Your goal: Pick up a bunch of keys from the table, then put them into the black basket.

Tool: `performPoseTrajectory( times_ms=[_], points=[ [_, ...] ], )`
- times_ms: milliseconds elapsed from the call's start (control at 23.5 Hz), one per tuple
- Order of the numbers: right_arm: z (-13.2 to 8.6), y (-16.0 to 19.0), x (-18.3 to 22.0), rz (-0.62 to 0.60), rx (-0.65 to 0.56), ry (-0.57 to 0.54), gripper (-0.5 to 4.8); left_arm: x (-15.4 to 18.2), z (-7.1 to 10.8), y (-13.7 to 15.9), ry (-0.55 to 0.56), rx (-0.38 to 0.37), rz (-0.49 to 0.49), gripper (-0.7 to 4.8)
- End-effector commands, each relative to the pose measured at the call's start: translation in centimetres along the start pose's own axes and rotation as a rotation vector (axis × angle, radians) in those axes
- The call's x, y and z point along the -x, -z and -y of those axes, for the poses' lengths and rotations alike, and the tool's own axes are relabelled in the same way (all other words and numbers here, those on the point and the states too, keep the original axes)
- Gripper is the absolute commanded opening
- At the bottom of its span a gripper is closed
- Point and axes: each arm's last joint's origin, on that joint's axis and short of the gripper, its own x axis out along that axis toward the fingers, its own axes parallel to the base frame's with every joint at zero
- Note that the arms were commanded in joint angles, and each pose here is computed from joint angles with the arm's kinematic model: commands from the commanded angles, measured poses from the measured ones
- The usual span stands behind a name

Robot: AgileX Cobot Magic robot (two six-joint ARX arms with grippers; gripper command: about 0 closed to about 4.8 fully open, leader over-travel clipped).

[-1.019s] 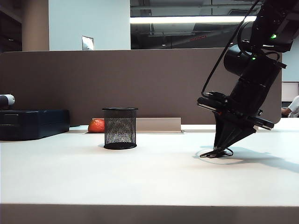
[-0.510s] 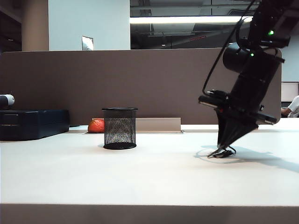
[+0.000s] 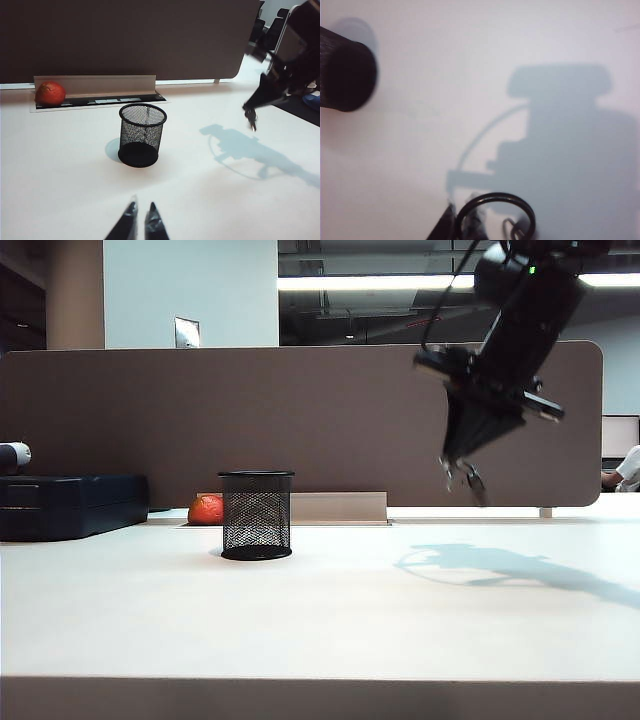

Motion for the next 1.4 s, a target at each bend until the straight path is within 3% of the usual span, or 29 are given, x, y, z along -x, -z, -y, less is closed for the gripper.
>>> performPoseTrajectory(
  times_ms=[42, 467, 1019, 1402],
  points=[
    [-1.5, -0.9, 1.8, 0.057, 0.038, -0.054, -0.09, 0.0, 0.0, -0.2, -0.002, -0.006, 0.014, 0.30],
    [-6.4, -3.2, 4.5, 0.173, 0.154, -0.153, -0.09, 0.0, 0.0, -0.2, -0.002, -0.008, 0.014, 0.30],
    [-10.1, -4.7, 4.8, 0.354, 0.284, -0.368, -0.09, 0.0, 0.0, -0.2, -0.002, -0.008, 0.014, 0.30],
    [-10.2, -5.7, 3.0, 0.412, 0.233, -0.450, -0.09, 0.0, 0.0, -0.2, -0.002, -0.004, 0.007, 0.30]
  ],
)
